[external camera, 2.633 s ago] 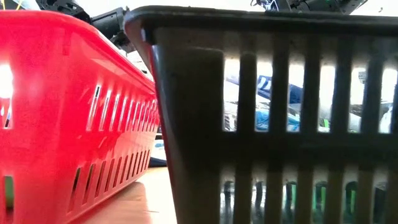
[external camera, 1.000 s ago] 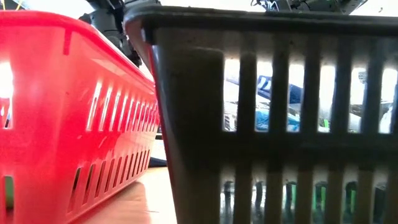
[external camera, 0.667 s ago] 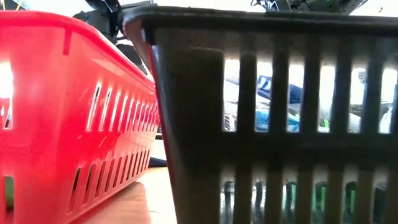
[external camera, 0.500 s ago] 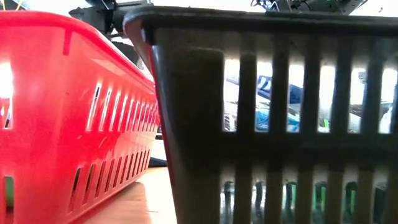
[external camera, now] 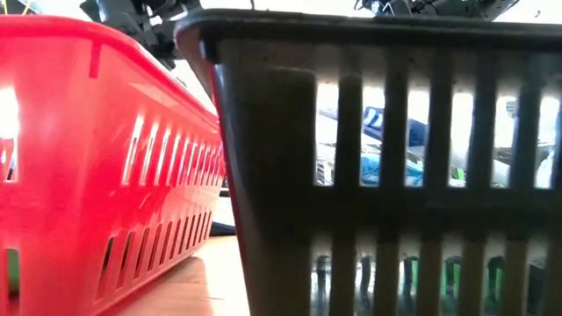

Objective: Pick & Place Travel size toiletries
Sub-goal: Put the top blue shaving cream into the top black bin

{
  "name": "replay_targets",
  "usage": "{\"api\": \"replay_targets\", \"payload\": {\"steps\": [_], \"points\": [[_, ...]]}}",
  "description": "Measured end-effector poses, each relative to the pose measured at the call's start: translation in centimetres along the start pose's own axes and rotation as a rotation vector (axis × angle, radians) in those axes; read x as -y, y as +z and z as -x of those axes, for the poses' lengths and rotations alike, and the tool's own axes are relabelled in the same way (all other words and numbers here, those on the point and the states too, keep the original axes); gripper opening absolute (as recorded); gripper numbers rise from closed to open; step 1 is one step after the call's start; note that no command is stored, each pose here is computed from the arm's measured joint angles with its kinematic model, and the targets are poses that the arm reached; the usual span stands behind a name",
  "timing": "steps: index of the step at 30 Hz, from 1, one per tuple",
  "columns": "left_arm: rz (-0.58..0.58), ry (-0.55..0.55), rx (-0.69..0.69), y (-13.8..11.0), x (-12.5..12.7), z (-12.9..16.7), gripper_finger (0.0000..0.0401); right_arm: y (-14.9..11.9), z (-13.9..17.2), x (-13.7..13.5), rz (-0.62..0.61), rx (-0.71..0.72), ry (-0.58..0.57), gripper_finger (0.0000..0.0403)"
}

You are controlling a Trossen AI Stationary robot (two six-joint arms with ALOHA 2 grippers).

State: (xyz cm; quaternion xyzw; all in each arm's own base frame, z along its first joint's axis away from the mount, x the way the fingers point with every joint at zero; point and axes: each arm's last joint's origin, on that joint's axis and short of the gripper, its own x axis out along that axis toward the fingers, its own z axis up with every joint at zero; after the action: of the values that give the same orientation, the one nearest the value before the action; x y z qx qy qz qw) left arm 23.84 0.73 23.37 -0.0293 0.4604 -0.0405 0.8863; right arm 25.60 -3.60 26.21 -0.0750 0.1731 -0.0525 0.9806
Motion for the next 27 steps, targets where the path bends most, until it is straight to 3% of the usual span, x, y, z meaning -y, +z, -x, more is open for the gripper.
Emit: {"api": "replay_targets", "payload": {"steps": [6, 20, 27], "points": [[0.046, 0.001, 0.063, -2.0, -0.2, -2.2, 0.0000, 0.0, 0.0, 0.0, 0.000, -0.002, 0.001, 0.0025], [0.072, 0.030, 0.077, -1.9, -0.3, -2.3, 0.0002, 0.0, 0.0, 0.0, 0.000, 0.006, -0.001, 0.0025], [0.113, 0.108, 0.080, -1.9, -0.6, -2.3, 0.0066, 0.1, 0.0, 0.0, 0.000, 0.006, -0.001, 0.0025]]}}
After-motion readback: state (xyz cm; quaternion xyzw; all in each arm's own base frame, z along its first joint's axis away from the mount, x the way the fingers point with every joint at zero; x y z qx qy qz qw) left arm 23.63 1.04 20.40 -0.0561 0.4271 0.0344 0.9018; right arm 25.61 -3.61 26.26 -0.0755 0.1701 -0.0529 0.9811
